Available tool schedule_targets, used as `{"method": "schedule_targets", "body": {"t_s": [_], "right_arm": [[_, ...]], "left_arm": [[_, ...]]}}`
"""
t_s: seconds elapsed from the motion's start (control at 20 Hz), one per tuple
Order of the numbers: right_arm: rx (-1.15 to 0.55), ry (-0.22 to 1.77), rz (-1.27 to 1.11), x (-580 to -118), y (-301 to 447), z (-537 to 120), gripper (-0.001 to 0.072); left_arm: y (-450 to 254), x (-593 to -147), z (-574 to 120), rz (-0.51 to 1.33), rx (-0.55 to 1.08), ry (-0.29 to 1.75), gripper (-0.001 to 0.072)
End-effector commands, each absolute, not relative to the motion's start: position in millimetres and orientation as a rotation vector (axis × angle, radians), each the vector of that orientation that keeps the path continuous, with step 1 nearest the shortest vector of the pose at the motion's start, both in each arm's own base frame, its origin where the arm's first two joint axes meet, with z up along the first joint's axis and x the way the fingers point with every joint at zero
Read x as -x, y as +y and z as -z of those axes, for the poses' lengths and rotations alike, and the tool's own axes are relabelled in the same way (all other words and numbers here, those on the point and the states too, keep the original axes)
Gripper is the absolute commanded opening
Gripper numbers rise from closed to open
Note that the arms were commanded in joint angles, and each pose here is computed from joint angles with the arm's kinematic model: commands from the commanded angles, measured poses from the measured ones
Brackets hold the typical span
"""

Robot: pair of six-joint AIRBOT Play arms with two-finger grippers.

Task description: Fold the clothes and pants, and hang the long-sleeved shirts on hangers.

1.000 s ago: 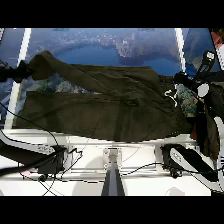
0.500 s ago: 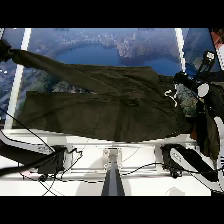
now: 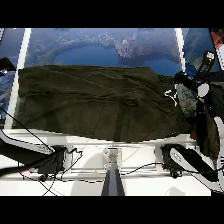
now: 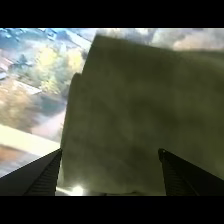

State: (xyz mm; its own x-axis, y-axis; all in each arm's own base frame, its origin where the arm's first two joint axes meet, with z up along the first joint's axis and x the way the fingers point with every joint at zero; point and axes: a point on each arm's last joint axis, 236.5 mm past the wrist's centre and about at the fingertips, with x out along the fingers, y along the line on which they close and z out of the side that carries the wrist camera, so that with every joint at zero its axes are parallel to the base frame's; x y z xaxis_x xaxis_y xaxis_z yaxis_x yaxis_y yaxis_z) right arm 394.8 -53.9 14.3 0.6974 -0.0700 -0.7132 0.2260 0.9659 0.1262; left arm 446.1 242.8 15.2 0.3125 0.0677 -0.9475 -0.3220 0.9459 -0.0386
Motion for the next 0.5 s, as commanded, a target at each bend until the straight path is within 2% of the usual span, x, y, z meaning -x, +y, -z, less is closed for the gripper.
{"method": "schedule_targets", "body": {"t_s": [0.0, 0.2, 0.25, 0.3, 0.35, 0.4, 0.45], "right_arm": [[-0.223, 0.783, 0.166, -395, -53, -14, 0.0452], [-0.216, 0.783, 0.166, -395, -54, -14, 0.0452], [-0.201, 0.781, 0.168, -395, -55, -15, 0.0452], [-0.169, 0.779, 0.171, -395, -59, -15, 0.0451], [-0.141, 0.779, 0.174, -395, -62, -16, 0.0447], [-0.131, 0.774, 0.175, -394, -63, -19, 0.0373], [-0.132, 0.767, 0.175, -393, -63, -23, 0.0245]], "left_arm": [[248, -436, -9, -0.266, 0.21, 1.277, 0.07], [240, -416, -4, -0.253, 0.225, 1.37, 0.0694], [236, -410, -3, -0.244, 0.234, 1.395, 0.0587], [232, -405, -2, -0.234, 0.242, 1.423, 0.0363], [225, -399, -2, -0.217, 0.256, 1.454, 0.0062], [219, -392, -2, -0.204, 0.267, 1.487, 0.0019], [213, -387, -3, -0.189, 0.271, 1.516, 0.0019]]}}
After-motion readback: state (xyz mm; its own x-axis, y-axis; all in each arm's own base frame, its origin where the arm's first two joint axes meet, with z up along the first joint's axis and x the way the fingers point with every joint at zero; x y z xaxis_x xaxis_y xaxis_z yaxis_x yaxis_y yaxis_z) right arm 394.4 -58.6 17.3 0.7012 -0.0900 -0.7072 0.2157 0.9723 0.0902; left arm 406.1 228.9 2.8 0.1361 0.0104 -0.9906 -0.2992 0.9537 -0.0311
